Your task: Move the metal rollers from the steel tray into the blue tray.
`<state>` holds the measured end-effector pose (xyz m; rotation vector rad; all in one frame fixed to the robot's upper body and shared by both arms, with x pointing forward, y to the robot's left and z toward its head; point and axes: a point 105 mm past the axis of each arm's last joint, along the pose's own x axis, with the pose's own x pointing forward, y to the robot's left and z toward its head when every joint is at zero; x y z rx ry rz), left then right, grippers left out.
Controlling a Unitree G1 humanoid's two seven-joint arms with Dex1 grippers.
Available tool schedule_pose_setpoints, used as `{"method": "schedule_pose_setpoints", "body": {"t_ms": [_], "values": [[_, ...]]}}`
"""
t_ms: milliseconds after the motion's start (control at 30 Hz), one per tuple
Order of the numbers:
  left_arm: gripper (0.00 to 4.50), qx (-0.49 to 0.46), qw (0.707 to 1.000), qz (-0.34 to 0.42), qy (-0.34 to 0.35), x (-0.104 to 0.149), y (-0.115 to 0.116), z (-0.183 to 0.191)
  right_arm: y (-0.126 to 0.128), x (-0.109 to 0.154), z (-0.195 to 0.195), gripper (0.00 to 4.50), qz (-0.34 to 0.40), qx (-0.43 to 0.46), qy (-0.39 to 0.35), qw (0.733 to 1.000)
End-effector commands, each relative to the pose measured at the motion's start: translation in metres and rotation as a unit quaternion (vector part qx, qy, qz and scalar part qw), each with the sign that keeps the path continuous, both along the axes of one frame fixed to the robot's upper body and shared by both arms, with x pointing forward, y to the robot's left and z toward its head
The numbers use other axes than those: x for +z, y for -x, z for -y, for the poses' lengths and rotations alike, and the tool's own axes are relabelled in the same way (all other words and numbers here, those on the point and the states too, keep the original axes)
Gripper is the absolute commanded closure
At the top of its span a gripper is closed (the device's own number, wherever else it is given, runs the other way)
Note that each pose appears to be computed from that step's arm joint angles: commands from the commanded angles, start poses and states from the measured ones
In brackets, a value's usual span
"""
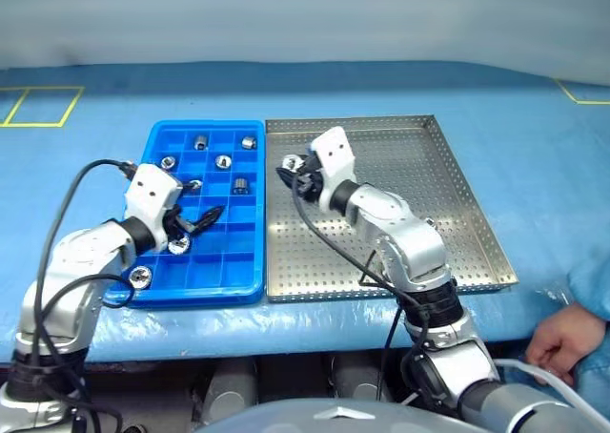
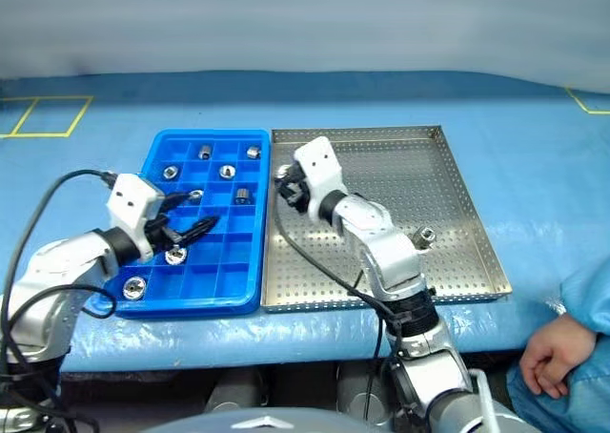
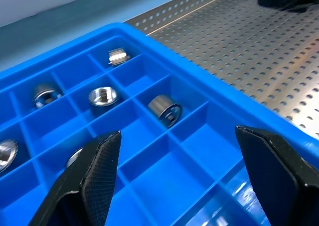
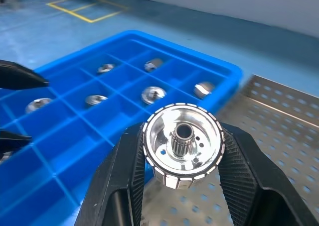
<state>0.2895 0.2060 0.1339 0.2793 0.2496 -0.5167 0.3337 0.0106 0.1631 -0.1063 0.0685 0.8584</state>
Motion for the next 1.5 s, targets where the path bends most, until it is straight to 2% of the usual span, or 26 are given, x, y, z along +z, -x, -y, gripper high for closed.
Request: {"method": "schedule_pose_setpoints", "body": {"t_ms": [33, 400, 700, 933, 1100, 1167, 1333, 1433, 1500], "values": [[0.5, -0.013, 1.0, 0.028, 0.003, 0.015, 0.01, 0.005, 0.009, 0.008, -0.028, 2.8, 0.028, 0.056, 0.016, 0.998], [0.5, 0.015, 1.0, 0.006, 0.02, 0.002, 0.034, 0.004, 0.005, -0.022, -0.08, 2.8, 0.014, 0.108, 0.056, 0.992], [0.5, 0.016, 0.999, -0.008, 0.032, -0.008, 0.039, 0.013, 0.007, -0.04, -0.079, 2.8, -0.004, 0.118, 0.07, 0.991], [0.5, 0.011, 0.999, -0.014, 0.03, -0.01, 0.038, 0.016, -0.009, -0.055, -0.072, 2.8, -0.038, 0.092, 0.079, 0.992], [0.5, 0.006, 0.999, -0.019, 0.03, -0.012, 0.037, 0.02, -0.009, -0.05, -0.073, 1.12, -0.027, 0.092, 0.07, 0.993], [0.5, -0.002, 0.999, -0.022, 0.031, -0.013, 0.035, 0.024, -0.011, -0.035, -0.071, 0.47, 0.007, 0.077, 0.054, 0.996], [0.5, -0.041, 0.998, -0.014, 0.054, -0.007, 0.027, 0.045, -0.007, 0.01, -0.042, 0.47, 0.065, 0.033, 0.0, 0.997], [0.5, -0.065, 0.996, -0.017, 0.061, -0.01, 0.022, 0.059, 0.003, 0.012, -0.014, 0.47, 0.07, 0.015, 0.013, 0.997], [0.5, -0.087, 0.994, -0.022, 0.069, -0.013, 0.019, 0.072, 0.008, 0.001, 0.015, 0.47, 0.065, -0.02, 0.054, 0.996]]}}
